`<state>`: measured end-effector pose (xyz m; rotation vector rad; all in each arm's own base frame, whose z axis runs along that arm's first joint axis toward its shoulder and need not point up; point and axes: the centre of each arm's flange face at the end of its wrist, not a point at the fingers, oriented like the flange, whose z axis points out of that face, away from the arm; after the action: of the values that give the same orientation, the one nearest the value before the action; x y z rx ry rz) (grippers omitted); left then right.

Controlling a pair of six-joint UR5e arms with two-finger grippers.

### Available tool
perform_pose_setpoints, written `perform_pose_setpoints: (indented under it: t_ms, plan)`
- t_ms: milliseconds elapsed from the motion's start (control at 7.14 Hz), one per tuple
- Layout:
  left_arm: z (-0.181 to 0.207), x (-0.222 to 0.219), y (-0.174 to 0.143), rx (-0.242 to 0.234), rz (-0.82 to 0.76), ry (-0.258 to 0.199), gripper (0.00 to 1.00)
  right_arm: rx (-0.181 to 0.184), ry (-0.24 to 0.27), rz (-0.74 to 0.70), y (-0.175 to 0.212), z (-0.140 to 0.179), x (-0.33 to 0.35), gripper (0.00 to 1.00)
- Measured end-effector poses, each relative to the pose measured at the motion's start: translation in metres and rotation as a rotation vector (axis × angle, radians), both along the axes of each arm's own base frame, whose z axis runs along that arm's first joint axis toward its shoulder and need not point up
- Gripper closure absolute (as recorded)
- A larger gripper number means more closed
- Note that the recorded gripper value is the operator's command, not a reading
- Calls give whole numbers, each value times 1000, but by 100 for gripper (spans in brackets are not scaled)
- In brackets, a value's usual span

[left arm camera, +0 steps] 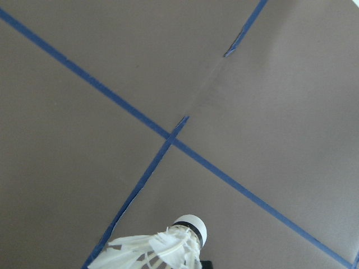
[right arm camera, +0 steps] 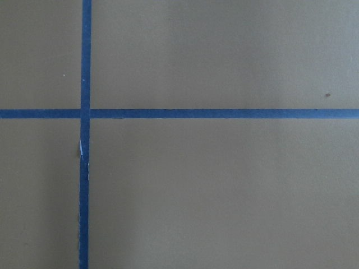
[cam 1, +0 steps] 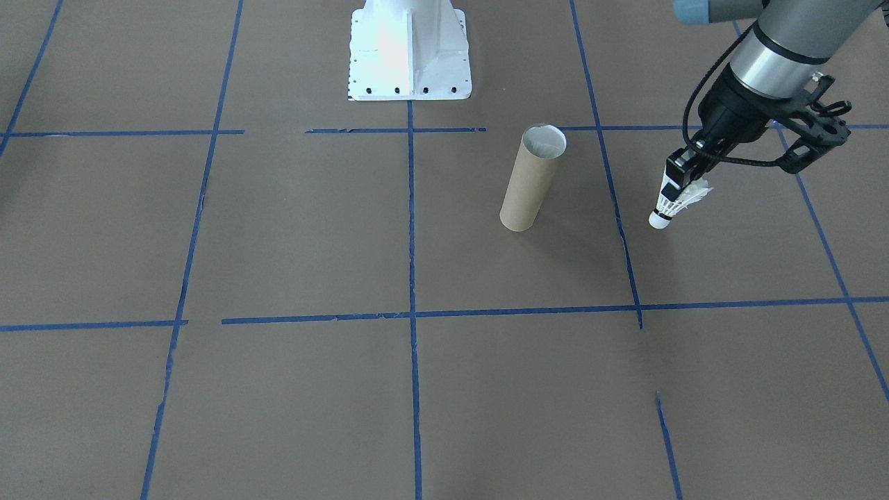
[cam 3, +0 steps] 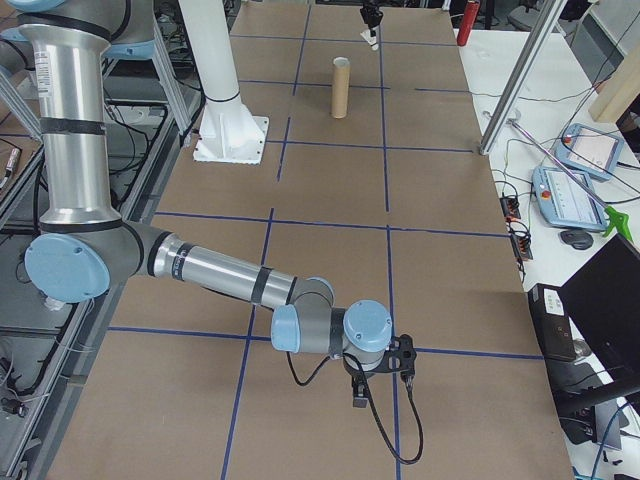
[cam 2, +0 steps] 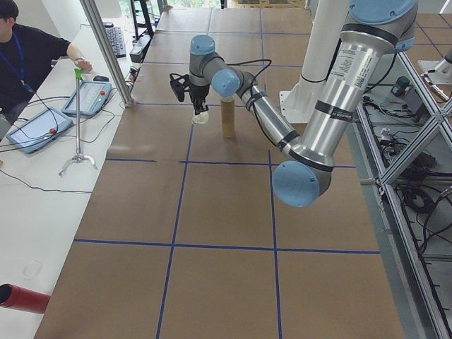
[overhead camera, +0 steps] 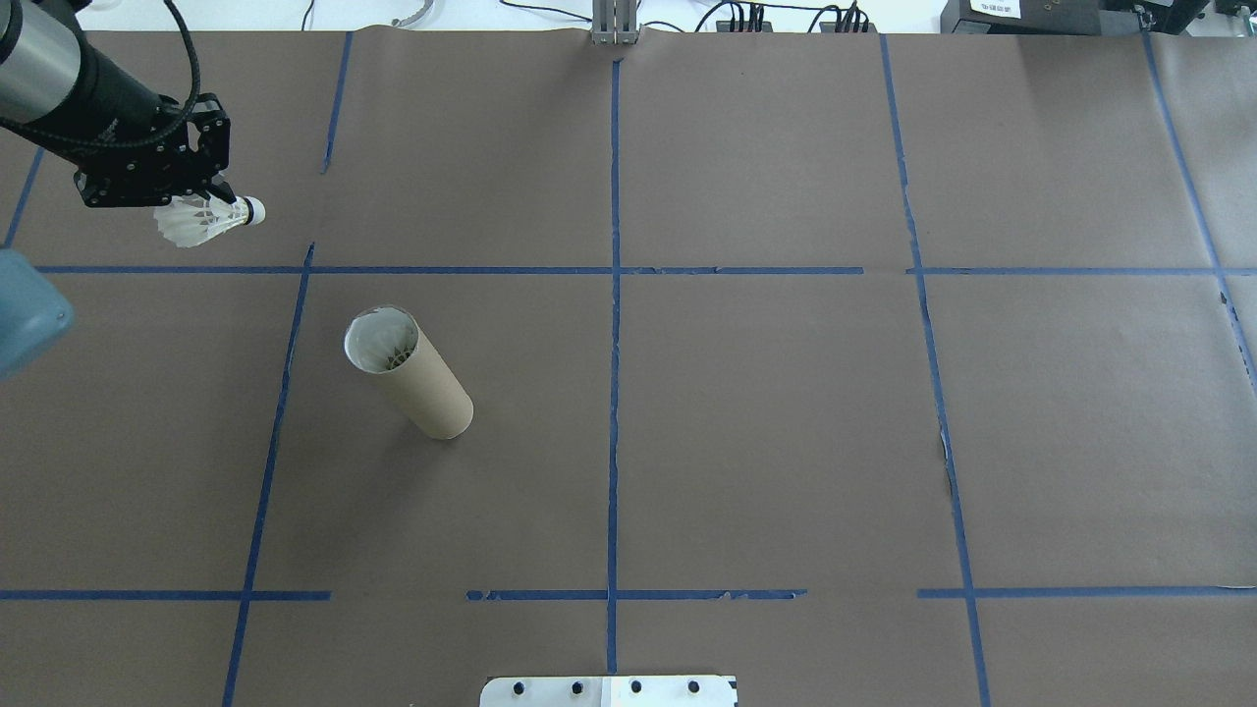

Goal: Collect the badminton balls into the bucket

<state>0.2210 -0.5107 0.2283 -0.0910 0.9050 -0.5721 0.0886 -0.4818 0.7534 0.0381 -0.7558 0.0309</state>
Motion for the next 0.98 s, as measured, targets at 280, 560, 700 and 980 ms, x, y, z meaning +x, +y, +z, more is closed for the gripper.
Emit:
perform_pose_setpoints:
  t_ms: [280, 560, 700, 980]
  plan:
    - [-69, 18, 8, -46, 48, -43, 100, 0, 0, 0, 0, 0, 0, 0]
    - [-119, 51, 33, -101, 122, -95, 100, 0, 0, 0, 0, 0, 0, 0]
    - [-134, 69, 48, -122, 161, -124, 100, 0, 0, 0, 0, 0, 0, 0]
    - [-142, 99, 73, -144, 224, -177, 100, 0, 0, 0, 0, 0, 0, 0]
